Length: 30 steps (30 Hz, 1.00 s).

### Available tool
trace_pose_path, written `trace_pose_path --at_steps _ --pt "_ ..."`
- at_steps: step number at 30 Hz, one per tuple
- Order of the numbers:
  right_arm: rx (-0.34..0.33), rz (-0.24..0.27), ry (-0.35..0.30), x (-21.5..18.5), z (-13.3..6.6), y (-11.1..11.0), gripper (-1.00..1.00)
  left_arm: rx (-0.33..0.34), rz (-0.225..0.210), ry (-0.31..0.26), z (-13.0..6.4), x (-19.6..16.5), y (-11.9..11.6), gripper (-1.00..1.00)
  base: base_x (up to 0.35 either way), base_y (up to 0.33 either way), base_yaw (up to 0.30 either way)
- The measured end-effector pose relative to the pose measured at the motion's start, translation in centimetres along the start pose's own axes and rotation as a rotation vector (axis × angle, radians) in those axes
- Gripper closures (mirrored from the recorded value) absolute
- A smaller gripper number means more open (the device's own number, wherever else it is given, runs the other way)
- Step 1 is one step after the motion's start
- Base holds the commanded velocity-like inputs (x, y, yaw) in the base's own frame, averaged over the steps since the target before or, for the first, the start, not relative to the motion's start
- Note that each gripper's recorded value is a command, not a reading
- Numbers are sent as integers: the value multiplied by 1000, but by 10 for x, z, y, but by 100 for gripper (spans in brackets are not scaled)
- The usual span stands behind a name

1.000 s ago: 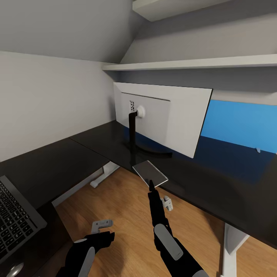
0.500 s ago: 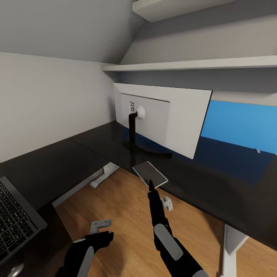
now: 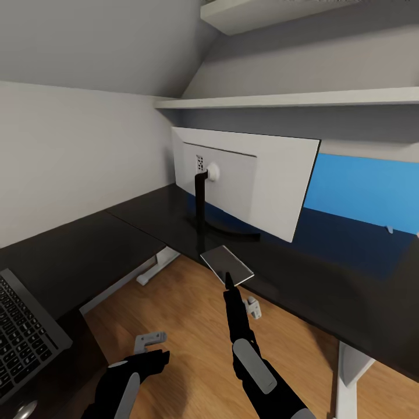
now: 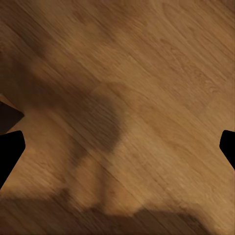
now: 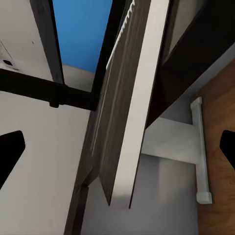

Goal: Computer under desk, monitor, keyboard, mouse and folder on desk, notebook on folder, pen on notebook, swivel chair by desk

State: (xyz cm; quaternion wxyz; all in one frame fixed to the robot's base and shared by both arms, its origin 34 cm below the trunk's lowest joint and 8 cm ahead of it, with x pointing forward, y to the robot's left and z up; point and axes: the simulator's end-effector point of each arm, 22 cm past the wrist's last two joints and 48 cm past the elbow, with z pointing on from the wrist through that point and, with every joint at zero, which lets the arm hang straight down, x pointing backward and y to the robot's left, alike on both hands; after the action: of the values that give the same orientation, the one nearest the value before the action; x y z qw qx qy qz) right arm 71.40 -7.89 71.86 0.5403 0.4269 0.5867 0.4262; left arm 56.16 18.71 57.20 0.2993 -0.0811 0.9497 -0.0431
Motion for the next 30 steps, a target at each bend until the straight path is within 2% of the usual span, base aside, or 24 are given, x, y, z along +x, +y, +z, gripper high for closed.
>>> trace_pose_path --at_steps 15,16,30 --pt "1 0 0 0 0 0 -100 1 0 0 0 0 0 -100 0 0 0" --pt "1 0 0 0 0 0 100 1 0 0 0 0 0 -100 0 0 0" --pt "-3 -8 2 1 0 1 100 2 0 0 0 0 -1 -100 0 0 0"
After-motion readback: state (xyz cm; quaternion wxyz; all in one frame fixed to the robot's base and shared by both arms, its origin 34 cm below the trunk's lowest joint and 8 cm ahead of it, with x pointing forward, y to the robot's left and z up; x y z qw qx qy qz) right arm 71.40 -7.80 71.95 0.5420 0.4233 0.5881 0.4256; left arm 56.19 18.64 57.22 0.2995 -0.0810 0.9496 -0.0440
